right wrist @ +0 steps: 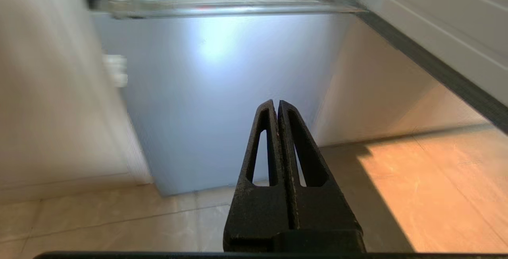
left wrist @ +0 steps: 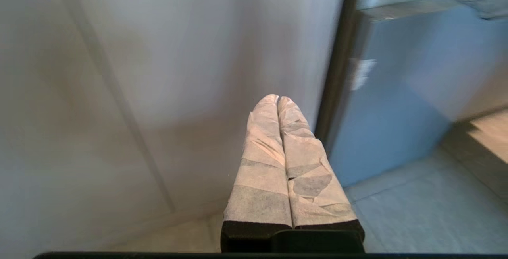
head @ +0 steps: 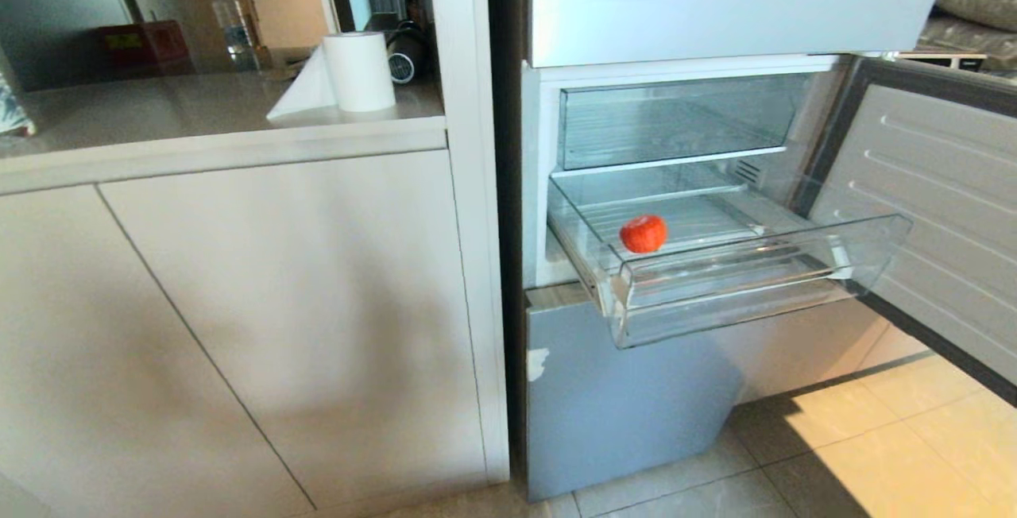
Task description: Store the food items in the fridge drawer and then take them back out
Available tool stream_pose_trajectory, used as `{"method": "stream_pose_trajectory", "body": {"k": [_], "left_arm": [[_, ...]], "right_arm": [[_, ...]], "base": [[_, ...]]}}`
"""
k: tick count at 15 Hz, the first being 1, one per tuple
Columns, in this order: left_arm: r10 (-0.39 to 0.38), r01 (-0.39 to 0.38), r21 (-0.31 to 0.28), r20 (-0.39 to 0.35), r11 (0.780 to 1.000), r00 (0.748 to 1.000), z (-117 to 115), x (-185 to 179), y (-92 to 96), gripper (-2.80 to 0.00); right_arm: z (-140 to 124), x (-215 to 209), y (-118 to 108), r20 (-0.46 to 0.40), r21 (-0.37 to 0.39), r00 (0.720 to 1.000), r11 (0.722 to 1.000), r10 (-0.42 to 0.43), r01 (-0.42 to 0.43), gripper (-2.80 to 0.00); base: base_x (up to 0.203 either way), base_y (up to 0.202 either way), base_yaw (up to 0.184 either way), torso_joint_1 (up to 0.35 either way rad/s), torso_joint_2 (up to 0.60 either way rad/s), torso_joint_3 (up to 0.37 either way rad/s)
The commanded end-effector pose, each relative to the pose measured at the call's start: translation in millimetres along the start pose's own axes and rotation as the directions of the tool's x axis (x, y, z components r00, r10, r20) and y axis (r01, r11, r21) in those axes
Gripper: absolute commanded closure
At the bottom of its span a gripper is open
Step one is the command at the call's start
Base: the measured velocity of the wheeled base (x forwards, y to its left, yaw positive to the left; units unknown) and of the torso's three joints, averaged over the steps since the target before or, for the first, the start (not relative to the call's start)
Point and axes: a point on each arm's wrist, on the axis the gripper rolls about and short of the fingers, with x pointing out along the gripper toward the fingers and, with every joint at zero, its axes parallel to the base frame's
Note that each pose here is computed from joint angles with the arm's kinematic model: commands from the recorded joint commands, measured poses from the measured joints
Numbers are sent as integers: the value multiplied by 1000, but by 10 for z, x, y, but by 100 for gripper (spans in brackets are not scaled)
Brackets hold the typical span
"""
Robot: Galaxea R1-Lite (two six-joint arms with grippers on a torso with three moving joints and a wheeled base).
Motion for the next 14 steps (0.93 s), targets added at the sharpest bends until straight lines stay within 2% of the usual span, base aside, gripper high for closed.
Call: {"method": "stream_pose_trajectory", "body": {"k": [1, 10, 12, 14], "left_arm": [[0, 0, 0, -1, 1000, 1000, -4, 1, 0, 0], [0, 0, 0, -1, 1000, 1000, -4, 1, 0, 0], [0, 0, 0, -1, 1000, 1000, -4, 1, 0, 0], [0, 0, 0, -1, 1000, 1000, -4, 1, 0, 0]], "right_arm": [[-9, 2, 1, -6, -1, 1000, 1000, 1, -1, 0], [-5, 6, 0, -10, 29, 1000, 1000, -7, 7, 0], [18, 61, 0, -76, -17, 997, 1000, 0, -2, 0], [179, 171, -11, -94, -1, 995, 999, -34, 34, 0]], "base": [[-2, 10, -165, 2, 8, 2], [-2, 7, -171, 1, 1, 2], [-2, 3, -54, 0, 0, 2], [0, 0, 0, 0, 0, 0]]}}
